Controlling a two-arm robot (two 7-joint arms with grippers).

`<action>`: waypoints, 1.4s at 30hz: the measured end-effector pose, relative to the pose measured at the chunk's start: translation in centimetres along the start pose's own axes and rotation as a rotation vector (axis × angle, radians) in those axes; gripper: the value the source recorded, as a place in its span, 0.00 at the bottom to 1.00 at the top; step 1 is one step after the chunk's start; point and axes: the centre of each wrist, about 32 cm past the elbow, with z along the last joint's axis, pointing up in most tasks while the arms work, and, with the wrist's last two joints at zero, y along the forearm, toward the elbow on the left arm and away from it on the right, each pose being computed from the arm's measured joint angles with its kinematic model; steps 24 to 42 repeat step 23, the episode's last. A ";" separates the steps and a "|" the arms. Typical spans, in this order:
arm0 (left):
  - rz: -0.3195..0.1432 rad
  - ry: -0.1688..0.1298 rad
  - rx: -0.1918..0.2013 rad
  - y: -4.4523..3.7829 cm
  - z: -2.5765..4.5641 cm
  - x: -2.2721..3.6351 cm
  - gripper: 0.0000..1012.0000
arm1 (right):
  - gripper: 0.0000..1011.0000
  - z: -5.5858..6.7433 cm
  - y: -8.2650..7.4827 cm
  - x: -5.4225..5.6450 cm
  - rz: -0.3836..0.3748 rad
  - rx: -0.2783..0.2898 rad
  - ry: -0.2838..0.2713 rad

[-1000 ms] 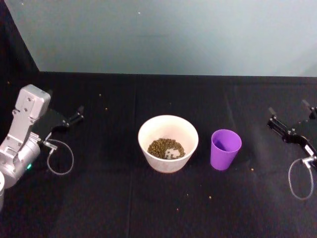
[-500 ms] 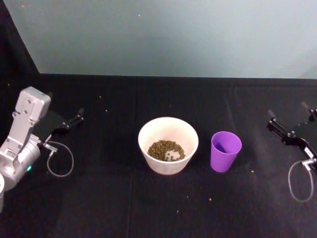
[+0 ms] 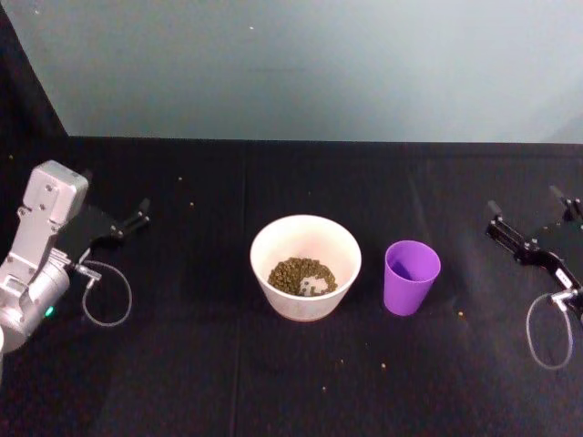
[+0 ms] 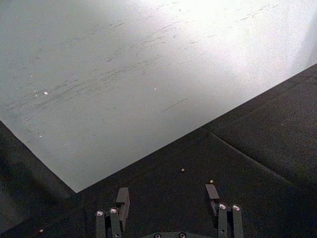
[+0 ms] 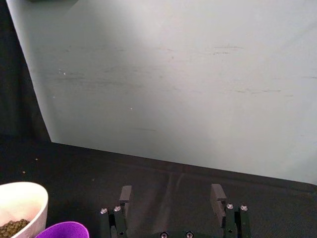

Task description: Pick up the cup and pour the mung beans from the cup into the bowl.

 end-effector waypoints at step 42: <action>0.000 0.000 0.000 0.00 0.00 0.00 0.99 | 0.99 0.0 0.0 0.0 0.000 0.000 0.000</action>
